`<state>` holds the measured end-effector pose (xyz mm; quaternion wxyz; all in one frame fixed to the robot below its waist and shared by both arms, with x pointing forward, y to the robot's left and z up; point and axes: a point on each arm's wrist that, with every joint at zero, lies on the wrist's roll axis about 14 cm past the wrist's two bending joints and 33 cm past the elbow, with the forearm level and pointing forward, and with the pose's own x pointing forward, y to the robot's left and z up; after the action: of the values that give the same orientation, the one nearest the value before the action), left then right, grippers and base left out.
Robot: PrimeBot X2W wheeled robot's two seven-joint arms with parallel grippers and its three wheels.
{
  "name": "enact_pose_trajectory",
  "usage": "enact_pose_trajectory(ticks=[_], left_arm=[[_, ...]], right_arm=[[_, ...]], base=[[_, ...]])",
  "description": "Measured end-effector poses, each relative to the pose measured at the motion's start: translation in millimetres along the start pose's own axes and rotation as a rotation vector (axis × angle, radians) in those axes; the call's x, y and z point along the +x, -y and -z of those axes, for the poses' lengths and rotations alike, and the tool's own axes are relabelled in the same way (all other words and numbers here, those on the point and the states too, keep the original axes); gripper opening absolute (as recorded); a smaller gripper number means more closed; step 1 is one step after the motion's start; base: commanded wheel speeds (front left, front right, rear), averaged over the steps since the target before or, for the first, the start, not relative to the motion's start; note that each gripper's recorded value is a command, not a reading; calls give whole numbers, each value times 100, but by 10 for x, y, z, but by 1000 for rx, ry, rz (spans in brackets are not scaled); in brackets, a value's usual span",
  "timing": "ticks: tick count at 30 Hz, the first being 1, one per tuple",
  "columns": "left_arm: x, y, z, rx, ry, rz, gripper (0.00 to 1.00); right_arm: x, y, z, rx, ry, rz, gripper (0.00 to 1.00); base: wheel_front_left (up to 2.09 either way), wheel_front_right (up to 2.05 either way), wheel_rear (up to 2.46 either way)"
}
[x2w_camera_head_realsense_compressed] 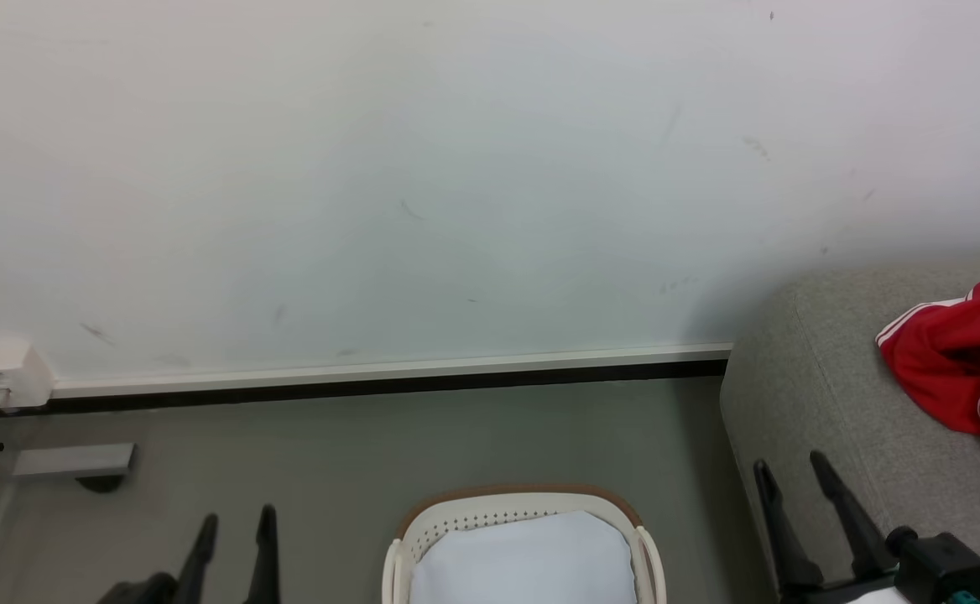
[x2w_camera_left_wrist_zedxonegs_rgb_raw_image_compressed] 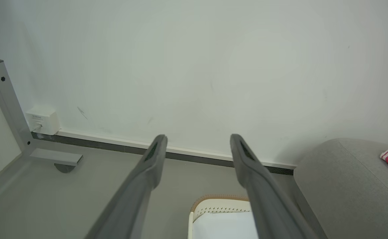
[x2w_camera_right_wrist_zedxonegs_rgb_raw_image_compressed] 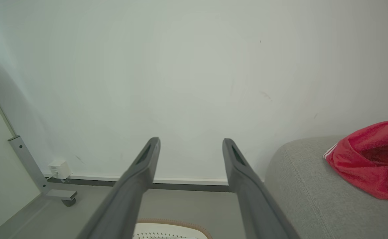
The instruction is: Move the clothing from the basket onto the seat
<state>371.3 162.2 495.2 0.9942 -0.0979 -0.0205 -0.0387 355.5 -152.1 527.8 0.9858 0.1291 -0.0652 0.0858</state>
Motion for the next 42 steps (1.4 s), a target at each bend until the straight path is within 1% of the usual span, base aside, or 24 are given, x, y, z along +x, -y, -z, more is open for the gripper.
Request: enact_pose_trajectory(ticks=[5, 7, 20, 29, 42], left_arm=[[-90, 4, 205, -18, -64, -10, 0], [-99, -27, 245, -47, -83, -25, 0], [-78, -140, 229, -271, -92, -93, 0], [-49, -176, 201, -414, -88, -118, 0], [-10, -214, 163, -594, -82, -141, 0]], right_arm=[[-105, 41, 199, 14, -64, 21, 0], [-126, 61, 238, 41, -78, 35, 0], [-106, 221, 247, 259, -84, 122, 0], [-79, 307, 236, 388, -78, 165, 0], [-39, 394, 217, 552, -67, 205, 0]], base=[[0, 0, 0], [0, 0, 0], [0, 0, 0], [0, 0, 0], [0, 0, 0]])
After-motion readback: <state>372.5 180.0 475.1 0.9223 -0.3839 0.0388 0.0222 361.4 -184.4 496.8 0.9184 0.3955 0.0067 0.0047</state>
